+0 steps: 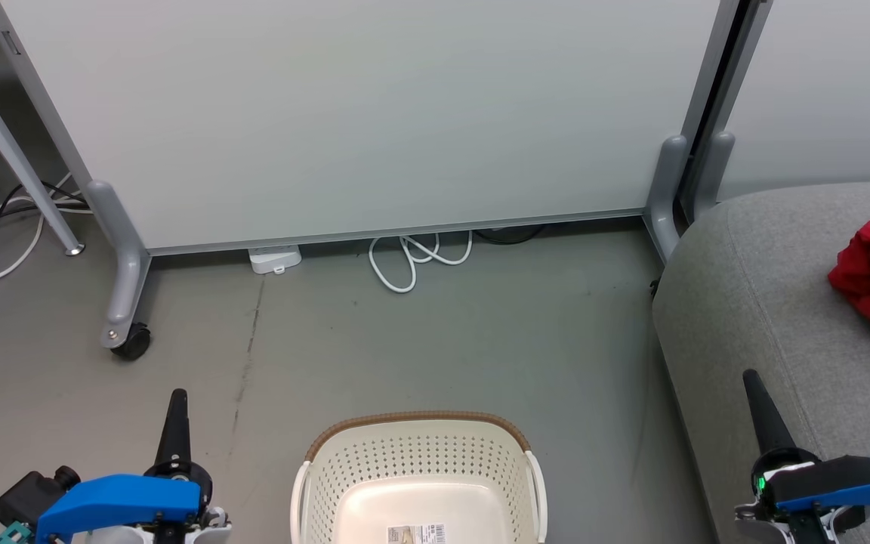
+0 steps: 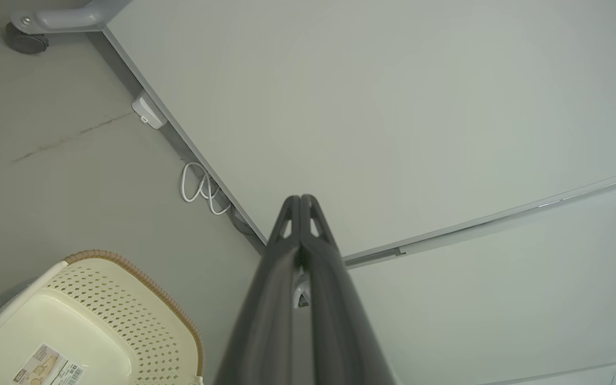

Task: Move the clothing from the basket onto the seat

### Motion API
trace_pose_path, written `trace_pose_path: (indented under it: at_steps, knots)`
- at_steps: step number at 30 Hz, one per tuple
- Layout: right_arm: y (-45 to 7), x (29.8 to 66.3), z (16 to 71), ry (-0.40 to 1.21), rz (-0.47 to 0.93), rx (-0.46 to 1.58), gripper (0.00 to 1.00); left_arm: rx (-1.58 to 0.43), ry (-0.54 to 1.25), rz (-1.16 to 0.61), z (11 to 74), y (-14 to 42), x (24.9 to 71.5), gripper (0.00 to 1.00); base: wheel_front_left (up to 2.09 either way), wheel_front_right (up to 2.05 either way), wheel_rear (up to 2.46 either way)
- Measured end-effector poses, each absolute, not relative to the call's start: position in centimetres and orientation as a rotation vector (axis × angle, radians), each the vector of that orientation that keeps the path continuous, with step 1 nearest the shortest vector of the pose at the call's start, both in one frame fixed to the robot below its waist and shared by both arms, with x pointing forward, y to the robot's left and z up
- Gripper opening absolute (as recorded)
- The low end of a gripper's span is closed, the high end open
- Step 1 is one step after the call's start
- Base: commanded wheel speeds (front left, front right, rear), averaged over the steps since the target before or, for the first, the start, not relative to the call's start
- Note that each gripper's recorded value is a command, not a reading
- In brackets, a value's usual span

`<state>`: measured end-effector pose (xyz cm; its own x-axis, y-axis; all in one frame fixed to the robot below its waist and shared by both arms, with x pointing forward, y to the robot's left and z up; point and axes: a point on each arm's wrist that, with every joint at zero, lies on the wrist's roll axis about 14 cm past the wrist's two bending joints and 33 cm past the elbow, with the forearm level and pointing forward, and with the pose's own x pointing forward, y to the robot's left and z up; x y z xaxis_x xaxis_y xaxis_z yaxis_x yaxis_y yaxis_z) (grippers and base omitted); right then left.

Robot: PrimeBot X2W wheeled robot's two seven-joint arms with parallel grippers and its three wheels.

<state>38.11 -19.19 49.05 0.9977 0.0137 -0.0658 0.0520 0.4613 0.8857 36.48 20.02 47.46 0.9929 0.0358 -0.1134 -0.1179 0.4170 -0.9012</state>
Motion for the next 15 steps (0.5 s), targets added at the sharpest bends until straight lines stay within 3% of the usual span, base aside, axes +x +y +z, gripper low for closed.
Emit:
trace_pose_path:
  at_steps: [15]
  knots:
    - [-19.43,38.39,49.46,0.052,-0.024,1.239,0.00,-1.271,0.060,0.078,48.51,20.02,37.26,0.00,0.00,0.00,0.00]
